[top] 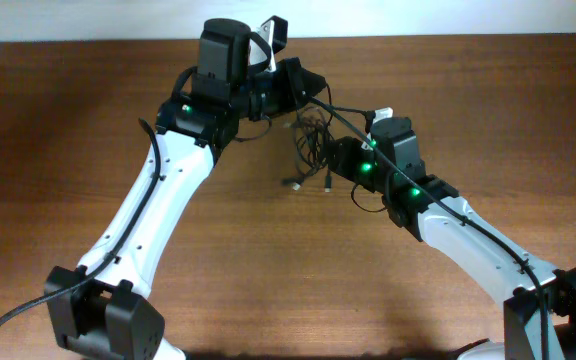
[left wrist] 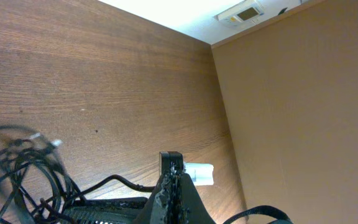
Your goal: Untangle cables
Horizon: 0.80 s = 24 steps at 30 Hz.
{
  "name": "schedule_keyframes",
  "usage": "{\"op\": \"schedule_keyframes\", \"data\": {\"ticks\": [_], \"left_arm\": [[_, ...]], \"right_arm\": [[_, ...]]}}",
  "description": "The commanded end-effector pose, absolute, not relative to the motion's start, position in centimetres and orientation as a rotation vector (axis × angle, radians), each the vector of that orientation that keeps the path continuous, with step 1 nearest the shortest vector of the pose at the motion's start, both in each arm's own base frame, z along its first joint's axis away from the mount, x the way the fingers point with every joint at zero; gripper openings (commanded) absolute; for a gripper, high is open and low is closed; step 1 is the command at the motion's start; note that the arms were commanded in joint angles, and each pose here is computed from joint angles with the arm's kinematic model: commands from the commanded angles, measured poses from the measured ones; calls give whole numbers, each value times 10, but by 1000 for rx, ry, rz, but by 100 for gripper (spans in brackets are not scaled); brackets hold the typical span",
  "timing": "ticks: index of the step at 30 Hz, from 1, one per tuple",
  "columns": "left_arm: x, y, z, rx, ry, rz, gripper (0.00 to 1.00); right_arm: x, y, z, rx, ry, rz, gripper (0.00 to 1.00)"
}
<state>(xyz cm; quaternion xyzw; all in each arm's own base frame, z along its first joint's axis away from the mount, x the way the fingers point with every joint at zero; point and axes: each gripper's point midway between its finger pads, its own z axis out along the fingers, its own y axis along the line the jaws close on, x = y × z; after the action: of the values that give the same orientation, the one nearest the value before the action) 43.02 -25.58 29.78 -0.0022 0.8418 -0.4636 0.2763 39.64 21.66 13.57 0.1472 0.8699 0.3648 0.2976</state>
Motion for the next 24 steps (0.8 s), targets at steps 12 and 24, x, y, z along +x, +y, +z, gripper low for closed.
{"op": "schedule_keyframes", "data": {"ticks": [12,24], "left_arm": [[471,-158,240,-87,2363,-751,0],[458,-150,197,455,2422,-493,29]], "right_arm": [[390,218,206,168,2388,855,4],[378,163,290,76,2456,583,4]]}}
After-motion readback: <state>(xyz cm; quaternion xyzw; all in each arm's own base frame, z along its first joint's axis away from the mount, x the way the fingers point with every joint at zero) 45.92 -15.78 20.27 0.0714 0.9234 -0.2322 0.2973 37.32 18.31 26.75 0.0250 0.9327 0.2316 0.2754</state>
